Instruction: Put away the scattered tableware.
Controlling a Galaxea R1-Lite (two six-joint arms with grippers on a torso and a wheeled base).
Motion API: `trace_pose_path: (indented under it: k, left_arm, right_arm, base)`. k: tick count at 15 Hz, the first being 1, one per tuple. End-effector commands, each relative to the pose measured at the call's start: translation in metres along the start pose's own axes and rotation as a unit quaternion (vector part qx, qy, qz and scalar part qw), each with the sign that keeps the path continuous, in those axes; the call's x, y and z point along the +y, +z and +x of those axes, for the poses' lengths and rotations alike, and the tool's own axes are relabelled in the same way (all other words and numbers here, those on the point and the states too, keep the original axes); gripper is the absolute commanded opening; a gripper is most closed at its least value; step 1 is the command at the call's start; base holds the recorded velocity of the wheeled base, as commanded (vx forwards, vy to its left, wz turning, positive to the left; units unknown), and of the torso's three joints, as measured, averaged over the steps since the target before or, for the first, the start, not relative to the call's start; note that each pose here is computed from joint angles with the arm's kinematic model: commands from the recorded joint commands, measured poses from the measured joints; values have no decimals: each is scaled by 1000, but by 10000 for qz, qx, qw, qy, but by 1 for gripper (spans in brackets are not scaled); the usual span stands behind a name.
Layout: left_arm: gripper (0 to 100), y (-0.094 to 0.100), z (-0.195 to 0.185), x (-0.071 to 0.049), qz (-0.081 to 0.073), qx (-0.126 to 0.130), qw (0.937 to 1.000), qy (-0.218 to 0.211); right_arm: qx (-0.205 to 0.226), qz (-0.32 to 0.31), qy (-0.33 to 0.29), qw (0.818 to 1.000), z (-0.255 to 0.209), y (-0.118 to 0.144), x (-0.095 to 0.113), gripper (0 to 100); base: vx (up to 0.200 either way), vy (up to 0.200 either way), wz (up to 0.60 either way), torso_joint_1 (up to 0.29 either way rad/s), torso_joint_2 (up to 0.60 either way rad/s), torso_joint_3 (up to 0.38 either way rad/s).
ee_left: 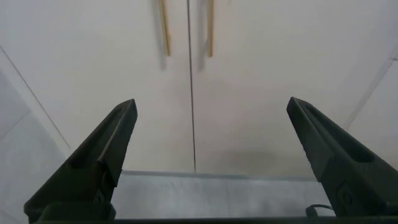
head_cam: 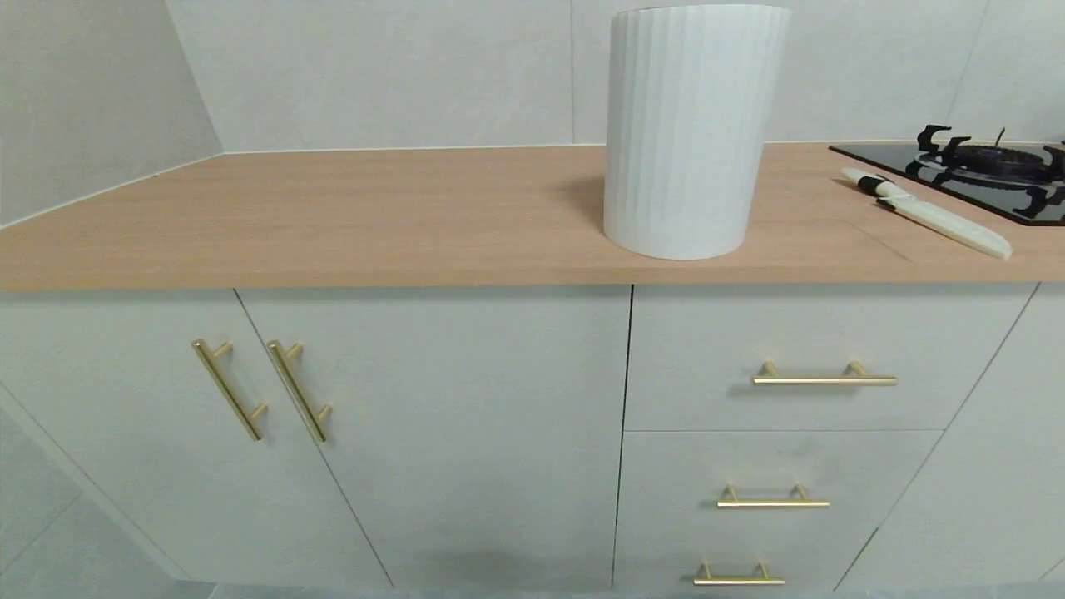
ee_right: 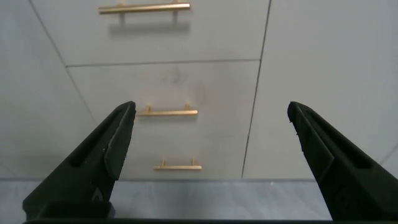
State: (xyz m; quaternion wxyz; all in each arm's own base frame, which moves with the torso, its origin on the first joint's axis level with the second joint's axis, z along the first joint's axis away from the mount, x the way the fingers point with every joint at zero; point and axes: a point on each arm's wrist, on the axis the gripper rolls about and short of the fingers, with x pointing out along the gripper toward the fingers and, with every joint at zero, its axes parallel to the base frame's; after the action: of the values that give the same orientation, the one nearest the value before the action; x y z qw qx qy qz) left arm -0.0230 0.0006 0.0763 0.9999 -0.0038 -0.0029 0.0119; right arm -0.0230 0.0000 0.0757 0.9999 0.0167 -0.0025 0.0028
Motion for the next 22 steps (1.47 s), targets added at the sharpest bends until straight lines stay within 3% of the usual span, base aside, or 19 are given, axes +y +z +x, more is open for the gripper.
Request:
trace_pose_path:
  k: [1,6,15,22]
  left_arm:
    - [100,0,0,0,-1,6,10000,4]
    - [100,0,0,0,-1,6,10000,4]
    - [100,0,0,0,-1,6,10000,4]
    - [100,0,0,0,-1,6,10000,4]
  right_arm:
    - [10,2,3,10000,0,0,0,100]
    - [10,2,3,10000,0,0,0,100]
    - [10,9,3,10000,0,0,0,100]
    - [10,17,3,10000,0,0,0,100]
  base:
    - [200,0,0,7,-2,7]
    - [200,0,0,0,2,1]
    - [0,0,0,6,1,0]
    - [0,-200,0,9,2,0]
